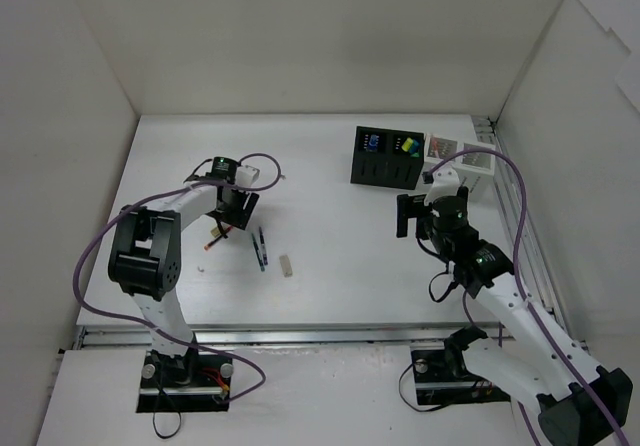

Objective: Sort the stationery into containers
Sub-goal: Pick up the pen from the center of the board.

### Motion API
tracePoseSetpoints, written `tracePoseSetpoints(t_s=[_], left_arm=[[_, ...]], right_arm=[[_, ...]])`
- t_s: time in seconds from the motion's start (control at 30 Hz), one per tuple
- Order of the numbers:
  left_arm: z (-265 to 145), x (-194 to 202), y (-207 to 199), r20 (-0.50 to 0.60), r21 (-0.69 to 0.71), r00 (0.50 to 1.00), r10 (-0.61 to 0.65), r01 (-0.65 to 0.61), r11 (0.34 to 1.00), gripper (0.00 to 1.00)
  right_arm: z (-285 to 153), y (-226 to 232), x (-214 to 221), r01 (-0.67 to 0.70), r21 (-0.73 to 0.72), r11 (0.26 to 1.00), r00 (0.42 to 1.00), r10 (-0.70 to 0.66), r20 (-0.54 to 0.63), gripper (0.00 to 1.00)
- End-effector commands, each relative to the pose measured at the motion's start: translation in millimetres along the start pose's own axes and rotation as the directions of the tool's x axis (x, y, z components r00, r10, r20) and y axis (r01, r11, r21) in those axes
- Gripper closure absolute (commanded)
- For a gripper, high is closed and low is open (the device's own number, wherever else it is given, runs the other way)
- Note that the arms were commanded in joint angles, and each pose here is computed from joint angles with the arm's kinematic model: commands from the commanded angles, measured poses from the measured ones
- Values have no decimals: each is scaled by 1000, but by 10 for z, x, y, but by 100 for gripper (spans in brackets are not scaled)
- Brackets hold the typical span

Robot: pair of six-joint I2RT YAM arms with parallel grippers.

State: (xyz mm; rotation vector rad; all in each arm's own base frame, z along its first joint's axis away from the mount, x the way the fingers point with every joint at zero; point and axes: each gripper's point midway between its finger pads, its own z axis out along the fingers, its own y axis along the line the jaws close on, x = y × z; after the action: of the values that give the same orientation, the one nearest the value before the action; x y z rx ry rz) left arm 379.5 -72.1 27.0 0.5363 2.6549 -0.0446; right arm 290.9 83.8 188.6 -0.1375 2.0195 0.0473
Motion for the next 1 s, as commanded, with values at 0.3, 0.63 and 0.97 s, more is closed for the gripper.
tracePoseSetpoints(t_s=[0.3,0.63,0.97], left_arm=[[-40,-249,144,49,-55,999,13,-10,998,68],[-70,-378,28,113,11,993,14,-15,1000,100],[-909,-884,-245,422,125,906,12,-72,990,100]], right_arm=[[-79,-125,-168,-13,60,998,997,8,74,2],[-202,-78,-239,-42,13,999,993,40,114,2],[-262,382,-398,-92,-234,968,985,123,124,2]])
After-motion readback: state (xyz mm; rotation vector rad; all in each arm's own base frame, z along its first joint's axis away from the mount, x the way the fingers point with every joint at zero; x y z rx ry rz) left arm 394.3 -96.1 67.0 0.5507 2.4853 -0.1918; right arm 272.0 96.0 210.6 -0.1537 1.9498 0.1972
